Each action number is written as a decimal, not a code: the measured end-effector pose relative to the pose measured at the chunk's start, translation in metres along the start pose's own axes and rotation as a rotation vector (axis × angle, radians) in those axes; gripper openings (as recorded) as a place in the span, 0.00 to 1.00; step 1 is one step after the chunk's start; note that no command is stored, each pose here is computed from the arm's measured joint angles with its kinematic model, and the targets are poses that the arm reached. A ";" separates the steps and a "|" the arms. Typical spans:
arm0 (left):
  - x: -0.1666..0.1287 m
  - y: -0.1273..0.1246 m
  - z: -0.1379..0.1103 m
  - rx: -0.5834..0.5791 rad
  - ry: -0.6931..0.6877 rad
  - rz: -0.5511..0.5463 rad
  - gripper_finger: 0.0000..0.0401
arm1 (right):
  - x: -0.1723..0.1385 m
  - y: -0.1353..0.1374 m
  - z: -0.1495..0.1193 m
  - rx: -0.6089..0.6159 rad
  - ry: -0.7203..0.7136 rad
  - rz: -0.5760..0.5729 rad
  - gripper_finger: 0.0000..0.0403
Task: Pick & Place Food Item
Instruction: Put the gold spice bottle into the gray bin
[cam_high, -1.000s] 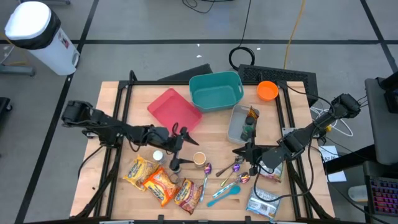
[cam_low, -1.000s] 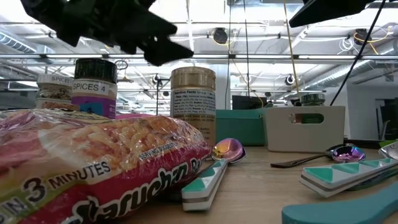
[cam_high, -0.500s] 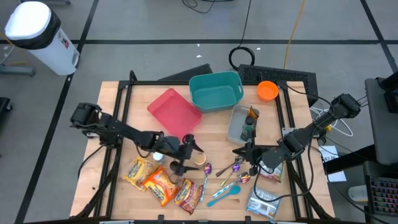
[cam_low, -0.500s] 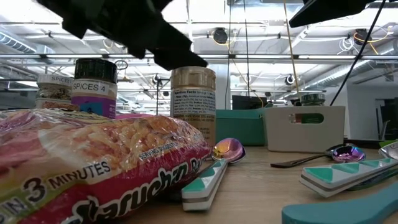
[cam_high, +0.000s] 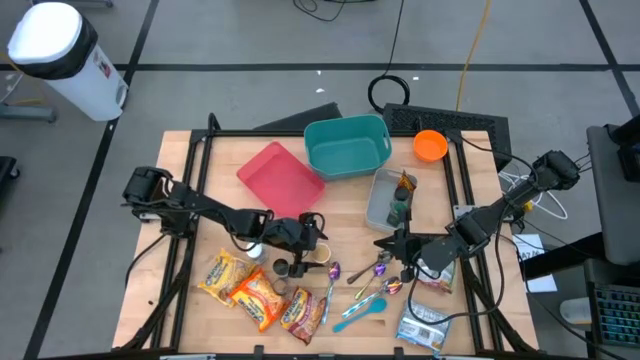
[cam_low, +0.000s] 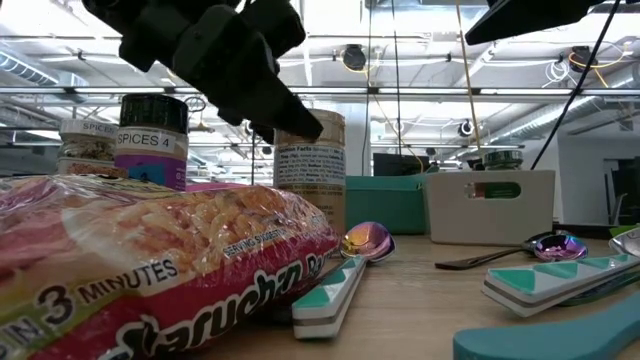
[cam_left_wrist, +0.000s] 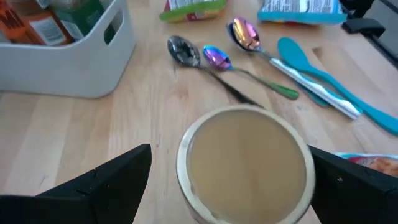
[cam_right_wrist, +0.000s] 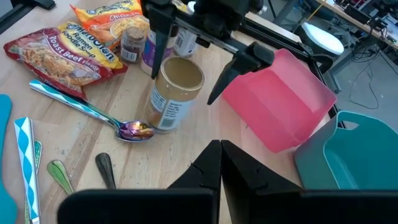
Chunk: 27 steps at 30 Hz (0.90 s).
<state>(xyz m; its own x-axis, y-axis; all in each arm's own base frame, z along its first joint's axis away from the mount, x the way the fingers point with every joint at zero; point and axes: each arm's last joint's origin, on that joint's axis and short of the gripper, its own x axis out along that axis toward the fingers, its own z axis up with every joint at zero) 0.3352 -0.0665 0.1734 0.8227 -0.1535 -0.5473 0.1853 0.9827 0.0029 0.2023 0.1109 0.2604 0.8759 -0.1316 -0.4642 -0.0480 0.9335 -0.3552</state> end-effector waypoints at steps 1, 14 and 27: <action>0.000 0.000 -0.001 0.000 0.011 0.001 0.97 | 0.000 0.000 0.000 0.001 -0.001 0.000 0.00; 0.000 0.001 0.003 -0.004 -0.031 0.003 0.69 | 0.000 0.000 0.000 0.001 -0.001 0.000 0.00; -0.005 0.009 0.049 -0.002 0.029 0.113 0.69 | 0.001 0.000 0.002 0.049 -0.017 -0.001 0.00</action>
<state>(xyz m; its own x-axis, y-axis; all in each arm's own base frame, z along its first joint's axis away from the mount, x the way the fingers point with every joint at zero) 0.3589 -0.0617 0.2173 0.8222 -0.0390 -0.5679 0.0914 0.9937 0.0641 0.2037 0.1117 0.2615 0.8839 -0.1269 -0.4502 -0.0243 0.9487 -0.3152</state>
